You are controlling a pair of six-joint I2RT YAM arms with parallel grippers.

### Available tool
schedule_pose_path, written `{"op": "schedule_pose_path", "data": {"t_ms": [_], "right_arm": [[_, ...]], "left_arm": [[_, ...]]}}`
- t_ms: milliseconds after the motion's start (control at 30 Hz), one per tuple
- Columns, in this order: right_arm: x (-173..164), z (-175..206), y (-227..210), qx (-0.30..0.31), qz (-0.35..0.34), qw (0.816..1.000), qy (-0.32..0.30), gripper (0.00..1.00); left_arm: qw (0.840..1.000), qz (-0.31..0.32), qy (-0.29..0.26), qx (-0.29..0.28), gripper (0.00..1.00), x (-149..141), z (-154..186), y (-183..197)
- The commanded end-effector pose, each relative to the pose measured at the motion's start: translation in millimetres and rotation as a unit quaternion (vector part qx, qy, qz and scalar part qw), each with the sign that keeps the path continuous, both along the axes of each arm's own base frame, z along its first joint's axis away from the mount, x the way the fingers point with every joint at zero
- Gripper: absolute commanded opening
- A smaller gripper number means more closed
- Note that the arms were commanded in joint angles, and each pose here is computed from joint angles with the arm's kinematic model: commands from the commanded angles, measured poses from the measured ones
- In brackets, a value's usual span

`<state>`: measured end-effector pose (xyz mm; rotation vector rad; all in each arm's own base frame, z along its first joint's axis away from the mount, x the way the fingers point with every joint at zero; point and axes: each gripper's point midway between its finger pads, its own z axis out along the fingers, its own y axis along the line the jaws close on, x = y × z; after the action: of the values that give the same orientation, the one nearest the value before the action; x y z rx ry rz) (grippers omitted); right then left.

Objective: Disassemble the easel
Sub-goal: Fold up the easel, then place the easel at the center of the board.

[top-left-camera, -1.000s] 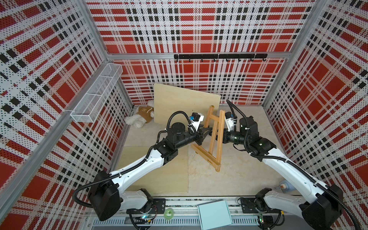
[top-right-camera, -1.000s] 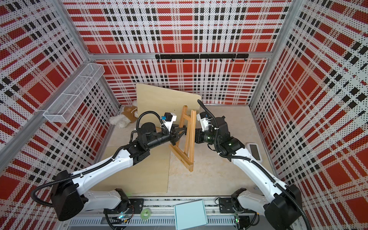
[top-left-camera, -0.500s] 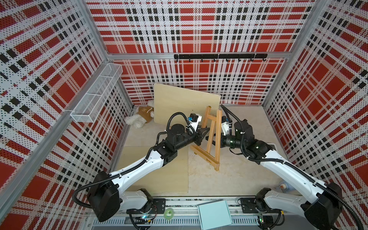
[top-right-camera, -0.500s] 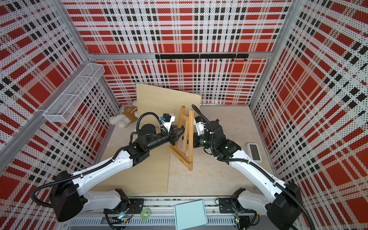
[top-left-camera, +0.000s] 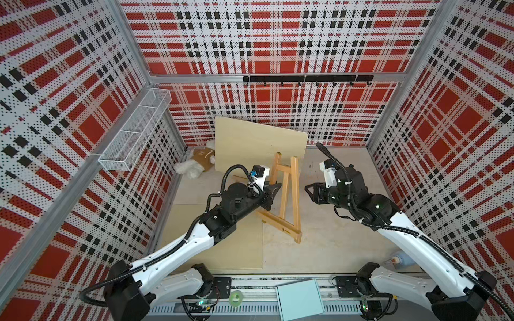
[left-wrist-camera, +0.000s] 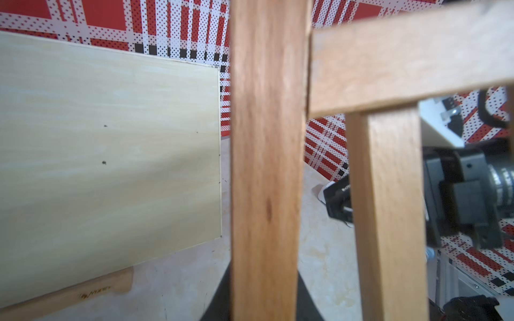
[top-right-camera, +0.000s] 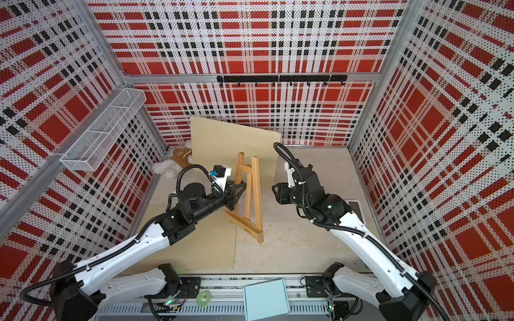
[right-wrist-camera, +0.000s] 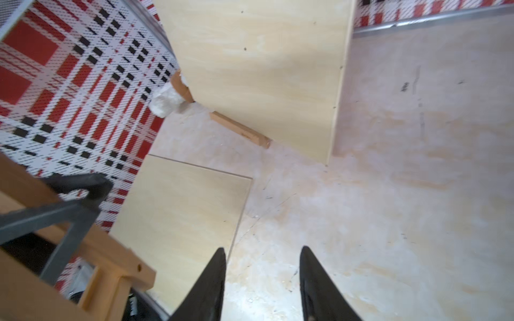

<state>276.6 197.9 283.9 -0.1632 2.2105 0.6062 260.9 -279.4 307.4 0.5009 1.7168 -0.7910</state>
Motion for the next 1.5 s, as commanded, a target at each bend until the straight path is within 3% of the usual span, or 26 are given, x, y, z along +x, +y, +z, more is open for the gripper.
{"op": "schedule_pose_path", "data": {"t_ms": [0, 133, 300, 567, 900, 1167, 1467], "right_arm": [[4, -1, -25, -0.069, -0.028, 0.997, -0.023, 0.48], [4, 6, -32, -0.080, -0.032, 0.995, -0.039, 0.50], [1, 8, -46, -0.099, -0.048, 0.993, -0.051, 0.51], [-2, -1, -56, -0.100, -0.056, 0.993, -0.042, 0.52], [-3, -12, -65, -0.107, -0.063, 0.992, -0.032, 0.53], [2, -22, -62, -0.096, -0.052, 0.994, -0.018, 0.52], [7, -32, -53, -0.088, -0.039, 0.995, -0.005, 0.51]], "left_arm": [[0.998, 0.053, 0.038, 0.011, 0.00, -6, -17, 12], [0.989, 0.096, 0.104, 0.034, 0.00, -16, -60, 20], [0.966, 0.144, 0.205, 0.064, 0.00, -18, -122, 23], [0.933, 0.203, 0.276, 0.114, 0.02, -16, -180, 2], [0.906, 0.213, 0.312, 0.192, 0.12, -14, -224, -38], [0.882, 0.219, 0.324, 0.263, 0.17, -18, -245, -29], [0.868, 0.239, 0.338, 0.273, 0.23, -18, -260, -13]]}}
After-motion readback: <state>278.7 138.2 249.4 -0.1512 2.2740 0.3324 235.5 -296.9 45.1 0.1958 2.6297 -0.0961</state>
